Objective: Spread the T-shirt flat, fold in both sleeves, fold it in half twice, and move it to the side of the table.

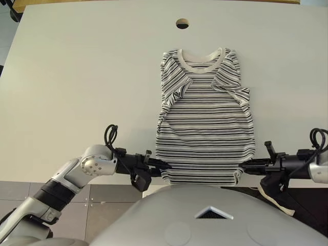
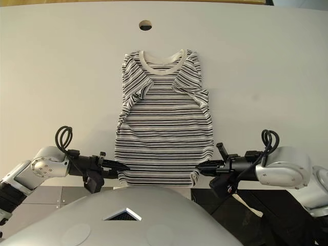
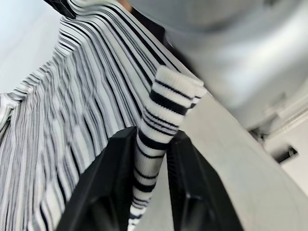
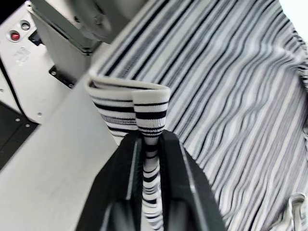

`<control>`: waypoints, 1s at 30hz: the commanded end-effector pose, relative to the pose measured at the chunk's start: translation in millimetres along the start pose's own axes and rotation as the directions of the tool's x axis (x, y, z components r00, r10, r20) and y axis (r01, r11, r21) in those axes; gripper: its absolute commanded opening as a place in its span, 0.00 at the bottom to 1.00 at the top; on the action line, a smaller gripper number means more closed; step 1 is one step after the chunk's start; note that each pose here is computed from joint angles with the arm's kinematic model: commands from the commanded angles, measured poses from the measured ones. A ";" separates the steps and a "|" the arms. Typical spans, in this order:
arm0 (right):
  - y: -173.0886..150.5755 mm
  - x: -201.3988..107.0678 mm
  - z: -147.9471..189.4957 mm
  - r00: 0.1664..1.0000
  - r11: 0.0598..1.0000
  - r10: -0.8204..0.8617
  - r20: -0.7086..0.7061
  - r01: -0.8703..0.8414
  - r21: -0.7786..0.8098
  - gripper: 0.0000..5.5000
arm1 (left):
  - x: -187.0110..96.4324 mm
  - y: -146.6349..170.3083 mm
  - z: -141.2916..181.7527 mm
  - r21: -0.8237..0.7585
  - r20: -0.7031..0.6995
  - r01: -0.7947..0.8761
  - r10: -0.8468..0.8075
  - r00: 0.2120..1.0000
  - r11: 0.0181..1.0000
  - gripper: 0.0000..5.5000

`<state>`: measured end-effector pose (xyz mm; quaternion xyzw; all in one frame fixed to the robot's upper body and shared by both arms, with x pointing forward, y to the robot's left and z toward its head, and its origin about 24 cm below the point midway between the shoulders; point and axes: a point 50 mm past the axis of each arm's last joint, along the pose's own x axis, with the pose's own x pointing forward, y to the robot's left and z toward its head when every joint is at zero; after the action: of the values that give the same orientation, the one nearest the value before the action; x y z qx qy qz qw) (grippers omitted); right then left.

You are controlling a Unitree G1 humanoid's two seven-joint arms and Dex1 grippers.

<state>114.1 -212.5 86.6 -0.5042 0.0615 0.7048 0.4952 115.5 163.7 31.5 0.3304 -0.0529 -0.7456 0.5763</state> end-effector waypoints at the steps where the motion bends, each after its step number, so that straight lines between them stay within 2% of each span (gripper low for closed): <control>1: 4.3 1.8 -5.7 0.999 0.998 -0.040 -0.015 0.041 0.046 0.02 | -3.9 4.3 2.8 -0.026 0.014 -0.047 0.047 0.999 0.999 0.07; 3: 8.6 3.9 -7.1 0.998 0.996 -0.054 -0.016 0.055 0.067 0.02 | -3.9 5.0 2.5 -0.036 0.020 -0.064 0.064 0.998 0.997 0.02; 7: 14.3 7.4 -8.1 0.994 0.988 -0.107 -0.017 0.109 0.111 0.02 | -5.3 13.6 4.8 -0.058 0.062 -0.148 0.152 0.986 0.987 0.02; 10: 3.7 -1.5 -16.6 0.944 0.923 -0.329 -0.011 0.324 0.207 0.02 | -13.7 32.1 3.2 -0.061 0.081 -0.282 0.286 0.955 0.958 0.02; 12: -7.4 -9.3 -25.2 0.870 0.842 -0.494 -0.014 0.482 0.241 0.02 | -20.6 44.5 0.0 -0.055 0.079 -0.377 0.380 0.922 0.925 0.02; 15: -36.5 -24.3 -54.4 0.662 0.629 -0.742 -0.111 0.743 0.226 0.02 | -30.6 82.0 -14.3 -0.078 0.041 -0.604 0.608 0.793 0.793 0.02; 17: -56.1 -24.5 -71.7 0.544 0.510 -0.821 -0.172 0.835 0.206 0.02 | -34.7 102.6 -27.4 -0.077 -0.015 -0.701 0.702 0.712 0.709 0.02; 19: -72.7 -19.3 -85.1 0.454 0.418 -0.866 -0.212 0.888 0.193 0.02 | -35.3 117.7 -42.1 -0.074 -0.080 -0.748 0.744 0.663 0.659 0.02; 22: -86.9 -9.1 -100.4 0.386 0.355 -0.882 -0.270 0.922 0.157 0.02 | -32.2 133.5 -60.9 -0.057 -0.155 -0.779 0.766 0.624 0.624 0.02; 26: -106.0 1.8 -120.4 0.300 0.299 -0.889 -0.346 0.953 0.057 0.02 | -16.7 159.4 -83.6 -0.008 -0.222 -0.774 0.754 0.619 0.633 0.02; 30: -122.9 18.4 -132.8 0.272 0.286 -0.881 -0.387 0.958 0.021 0.02 | -15.8 179.4 -103.2 0.016 -0.313 -0.799 0.762 0.567 0.601 0.02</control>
<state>284.0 -223.2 63.5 -0.4694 -0.0877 0.1872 0.8584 309.5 149.7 39.7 0.3235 -0.0722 -0.3758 0.8654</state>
